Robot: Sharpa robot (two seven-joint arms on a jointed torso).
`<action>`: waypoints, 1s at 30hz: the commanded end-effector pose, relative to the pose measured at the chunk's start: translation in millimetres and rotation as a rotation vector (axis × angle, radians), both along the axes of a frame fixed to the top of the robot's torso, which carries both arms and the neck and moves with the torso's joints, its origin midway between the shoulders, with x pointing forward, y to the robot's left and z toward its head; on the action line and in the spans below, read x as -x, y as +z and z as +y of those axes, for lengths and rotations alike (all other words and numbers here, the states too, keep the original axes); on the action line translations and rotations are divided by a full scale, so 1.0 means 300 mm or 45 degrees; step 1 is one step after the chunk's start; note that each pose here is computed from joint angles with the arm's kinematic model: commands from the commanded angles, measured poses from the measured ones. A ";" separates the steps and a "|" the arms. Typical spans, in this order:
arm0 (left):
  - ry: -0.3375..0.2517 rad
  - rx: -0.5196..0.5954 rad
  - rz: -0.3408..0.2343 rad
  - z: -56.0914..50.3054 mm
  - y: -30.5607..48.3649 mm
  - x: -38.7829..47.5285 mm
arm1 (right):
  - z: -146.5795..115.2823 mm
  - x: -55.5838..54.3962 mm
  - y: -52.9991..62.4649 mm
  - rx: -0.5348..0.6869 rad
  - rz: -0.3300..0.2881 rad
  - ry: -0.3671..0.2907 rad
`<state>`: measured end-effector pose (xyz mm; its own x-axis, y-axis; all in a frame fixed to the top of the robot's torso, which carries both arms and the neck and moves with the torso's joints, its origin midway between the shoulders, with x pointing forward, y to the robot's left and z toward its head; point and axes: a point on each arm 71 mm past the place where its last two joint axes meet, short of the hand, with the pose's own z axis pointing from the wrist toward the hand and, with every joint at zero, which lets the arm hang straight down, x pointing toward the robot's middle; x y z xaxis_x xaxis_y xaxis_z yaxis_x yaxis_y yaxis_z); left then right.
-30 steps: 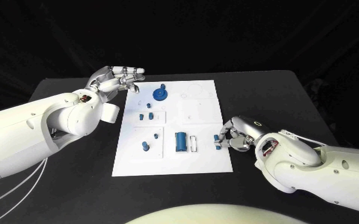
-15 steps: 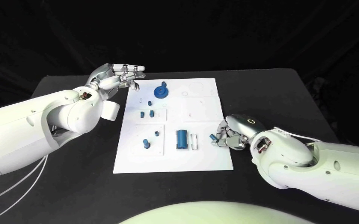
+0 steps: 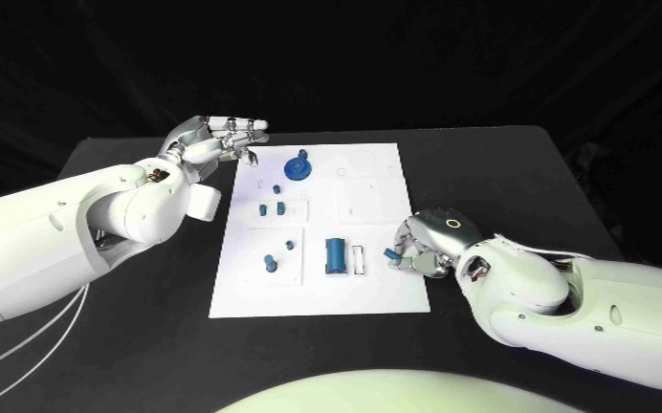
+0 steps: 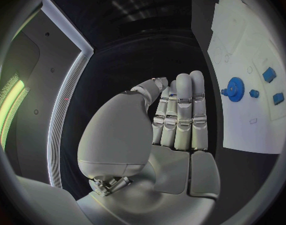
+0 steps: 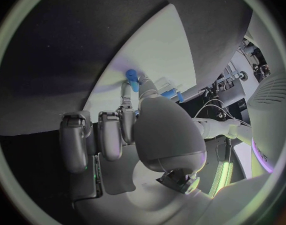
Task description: Assemble the parts on the task board
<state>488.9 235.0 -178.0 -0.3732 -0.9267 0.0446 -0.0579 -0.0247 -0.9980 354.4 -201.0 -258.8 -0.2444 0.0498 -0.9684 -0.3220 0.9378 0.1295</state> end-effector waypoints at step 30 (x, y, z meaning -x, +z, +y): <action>-0.028 0.015 0.002 -0.018 0.003 0.003 | 0.054 0.010 0.027 -0.438 0.246 -0.261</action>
<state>488.8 232.8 -178.2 -0.3770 -0.9251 0.0462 -0.0616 -0.0248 -0.9978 351.1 -183.6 -249.4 -0.3573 0.3424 -0.8690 -0.1522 0.8966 0.4159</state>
